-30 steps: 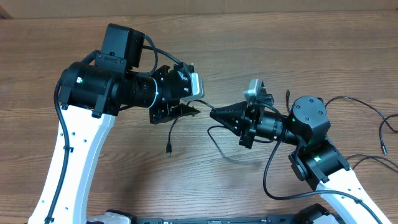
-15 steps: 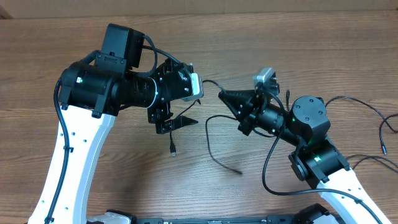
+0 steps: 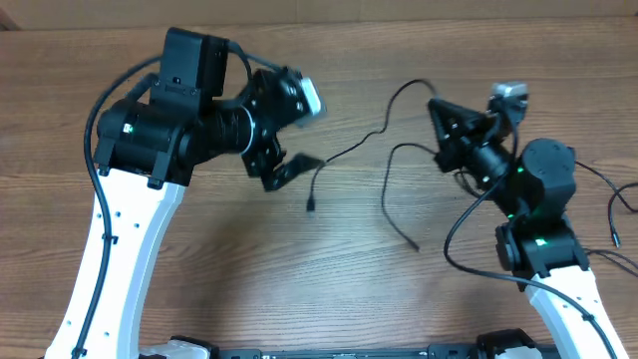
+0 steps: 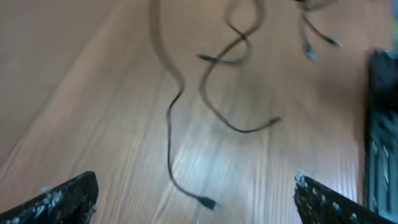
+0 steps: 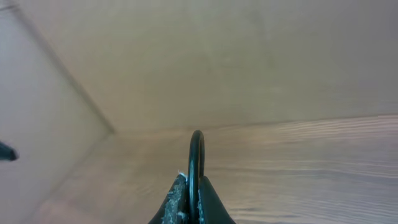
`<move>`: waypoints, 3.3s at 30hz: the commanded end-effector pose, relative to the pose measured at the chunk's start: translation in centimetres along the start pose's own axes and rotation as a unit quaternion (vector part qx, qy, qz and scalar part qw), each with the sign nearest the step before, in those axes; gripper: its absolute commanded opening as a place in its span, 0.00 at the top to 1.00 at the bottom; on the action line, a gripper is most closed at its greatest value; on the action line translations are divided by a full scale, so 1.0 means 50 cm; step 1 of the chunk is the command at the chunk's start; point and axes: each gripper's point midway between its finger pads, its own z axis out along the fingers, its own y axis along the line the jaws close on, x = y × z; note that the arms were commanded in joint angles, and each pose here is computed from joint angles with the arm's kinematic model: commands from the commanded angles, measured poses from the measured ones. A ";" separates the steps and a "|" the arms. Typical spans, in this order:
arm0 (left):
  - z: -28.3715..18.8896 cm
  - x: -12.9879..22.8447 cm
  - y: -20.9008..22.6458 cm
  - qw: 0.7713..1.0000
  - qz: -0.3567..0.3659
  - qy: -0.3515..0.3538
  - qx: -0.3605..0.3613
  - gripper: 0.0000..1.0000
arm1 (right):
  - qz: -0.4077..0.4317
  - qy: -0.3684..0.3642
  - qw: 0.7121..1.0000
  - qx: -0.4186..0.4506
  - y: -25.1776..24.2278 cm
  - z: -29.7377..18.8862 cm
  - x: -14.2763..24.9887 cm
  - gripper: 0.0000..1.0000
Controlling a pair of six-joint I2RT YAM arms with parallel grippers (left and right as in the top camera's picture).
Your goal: Untangle cables
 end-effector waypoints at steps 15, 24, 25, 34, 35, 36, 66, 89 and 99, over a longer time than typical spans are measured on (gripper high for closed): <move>-0.023 -0.048 0.090 0.952 -0.282 -0.061 -0.105 0.00 | 0.043 -0.114 0.968 0.219 -0.255 -0.114 -0.118 0.96; -0.023 -0.048 0.090 0.952 -0.282 -0.061 -0.105 0.00 | 0.030 -0.100 0.991 0.080 -0.155 -0.083 -0.128 0.96; -0.023 -0.047 0.090 0.952 -0.282 -0.060 -0.105 0.00 | 0.037 -0.115 0.990 0.072 -0.147 -0.085 -0.143 0.96; -0.023 -0.047 0.090 0.952 -0.282 -0.060 -0.105 0.01 | 0.073 -0.140 0.986 0.055 -0.120 -0.066 -0.290 0.96; -0.023 -0.048 0.090 0.952 -0.282 -0.061 -0.105 0.00 | 0.079 -0.136 0.985 0.065 -0.135 -0.058 -0.308 0.96; -0.023 -0.047 0.090 0.952 -0.282 -0.060 -0.105 0.00 | 0.083 -0.134 0.985 0.074 -0.148 -0.053 -0.322 0.96; -0.023 -0.048 0.090 0.952 -0.282 -0.061 -0.105 0.01 | 0.328 -0.116 0.892 0.287 -0.932 -0.020 -0.157 0.96; -0.023 -0.048 0.090 0.952 -0.282 -0.061 -0.105 0.00 | 0.318 -0.074 0.882 0.339 -0.893 -0.100 -0.176 0.00; -0.023 -0.047 0.090 0.952 -0.282 -0.060 -0.105 0.00 | 0.229 -0.054 0.834 0.500 -0.800 -0.257 -0.251 0.00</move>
